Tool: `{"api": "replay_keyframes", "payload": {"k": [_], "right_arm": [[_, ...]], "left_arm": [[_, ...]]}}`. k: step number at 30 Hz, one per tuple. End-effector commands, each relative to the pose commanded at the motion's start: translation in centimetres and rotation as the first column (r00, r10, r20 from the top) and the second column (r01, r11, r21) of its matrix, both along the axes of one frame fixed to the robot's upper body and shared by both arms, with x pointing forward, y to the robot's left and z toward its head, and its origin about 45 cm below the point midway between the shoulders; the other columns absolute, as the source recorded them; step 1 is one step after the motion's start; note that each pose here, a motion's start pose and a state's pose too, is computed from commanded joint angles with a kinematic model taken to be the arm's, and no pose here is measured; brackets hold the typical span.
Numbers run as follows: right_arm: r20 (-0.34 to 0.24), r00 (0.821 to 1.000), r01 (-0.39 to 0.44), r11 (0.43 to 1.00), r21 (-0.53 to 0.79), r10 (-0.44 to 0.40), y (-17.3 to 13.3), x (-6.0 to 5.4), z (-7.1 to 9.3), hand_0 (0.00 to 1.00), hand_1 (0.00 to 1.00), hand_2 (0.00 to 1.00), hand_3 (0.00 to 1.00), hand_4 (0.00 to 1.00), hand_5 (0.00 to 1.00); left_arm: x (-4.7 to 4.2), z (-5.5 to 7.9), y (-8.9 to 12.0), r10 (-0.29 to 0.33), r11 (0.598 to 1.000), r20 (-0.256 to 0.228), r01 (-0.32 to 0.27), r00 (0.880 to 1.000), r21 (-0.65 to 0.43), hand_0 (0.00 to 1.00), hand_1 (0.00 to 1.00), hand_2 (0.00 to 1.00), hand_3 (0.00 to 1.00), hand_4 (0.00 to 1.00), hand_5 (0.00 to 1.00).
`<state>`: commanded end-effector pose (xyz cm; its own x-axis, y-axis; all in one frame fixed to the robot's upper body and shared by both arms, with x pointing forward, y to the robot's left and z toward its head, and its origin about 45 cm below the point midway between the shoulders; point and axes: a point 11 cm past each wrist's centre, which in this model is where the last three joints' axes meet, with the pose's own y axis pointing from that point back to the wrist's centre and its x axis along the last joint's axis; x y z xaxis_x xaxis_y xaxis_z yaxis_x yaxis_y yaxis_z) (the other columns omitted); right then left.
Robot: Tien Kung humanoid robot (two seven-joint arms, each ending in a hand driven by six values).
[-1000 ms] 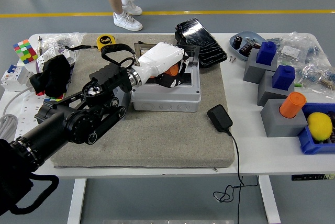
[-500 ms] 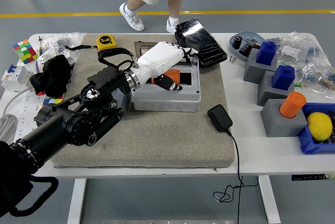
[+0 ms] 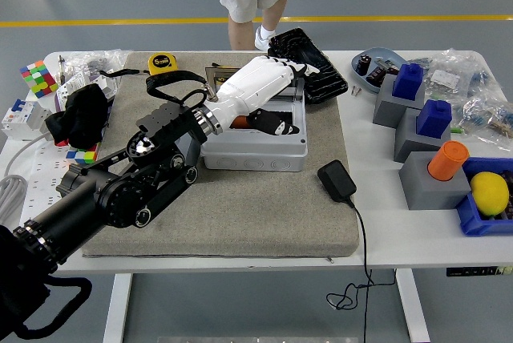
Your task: Fetch the battery,place it into the box,close the lid of the box
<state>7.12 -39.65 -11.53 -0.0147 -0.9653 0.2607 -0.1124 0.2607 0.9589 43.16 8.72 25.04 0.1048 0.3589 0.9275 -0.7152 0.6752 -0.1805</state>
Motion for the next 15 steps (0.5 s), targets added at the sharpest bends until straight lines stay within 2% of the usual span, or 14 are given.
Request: {"api": "replay_keyframes", "payload": {"k": [3, 4, 8, 11, 15], "right_arm": [[0.001, 1.000, 0.000, 1.000, 0.002, 0.000, 0.1, 0.0, 0.0, 0.651, 0.645, 0.677, 0.594, 0.998, 0.582], [0.001, 1.000, 0.000, 1.000, 0.002, 0.000, 0.1, 0.0, 0.0, 0.651, 0.644, 0.677, 0.594, 0.998, 0.581], [-0.001, 1.000, 0.000, 1.000, 0.002, 0.000, 0.1, -0.1, 0.0, 0.651, 0.644, 0.677, 0.594, 0.998, 0.581], [-0.002, 1.000, 0.002, 1.000, 0.002, -0.002, 0.1, -0.2, 0.0, 0.651, 0.644, 0.677, 0.595, 0.998, 0.581], [-0.002, 1.000, 0.006, 1.000, 0.002, -0.006, 0.0, -0.3, -0.1, 0.651, 0.644, 0.677, 0.595, 0.998, 0.581]], "left_arm": [[0.67, 0.5, 1.0, 0.044, 0.999, -0.005, -0.044, 0.999, -0.032, 0.585, 0.685, 0.682, 0.777, 0.998, 0.297], [0.92, 0.6, 1.3, 0.061, 0.997, -0.011, -0.061, 0.998, -0.035, 0.701, 0.756, 0.715, 0.787, 0.998, 0.367], [1.91, 0.1, 2.8, 0.139, 0.990, -0.059, -0.141, 0.988, -0.022, 0.701, 0.756, 0.715, 0.787, 0.998, 0.367], [2.09, -0.5, 3.4, 0.168, 0.985, -0.093, -0.170, 0.981, -0.015, 0.705, 0.767, 0.715, 0.783, 0.998, 0.411], [1.58, -1.5, 3.1, 0.174, 0.984, -0.143, -0.177, 0.974, -0.014, 0.705, 0.767, 0.715, 0.783, 0.998, 0.411]]}}
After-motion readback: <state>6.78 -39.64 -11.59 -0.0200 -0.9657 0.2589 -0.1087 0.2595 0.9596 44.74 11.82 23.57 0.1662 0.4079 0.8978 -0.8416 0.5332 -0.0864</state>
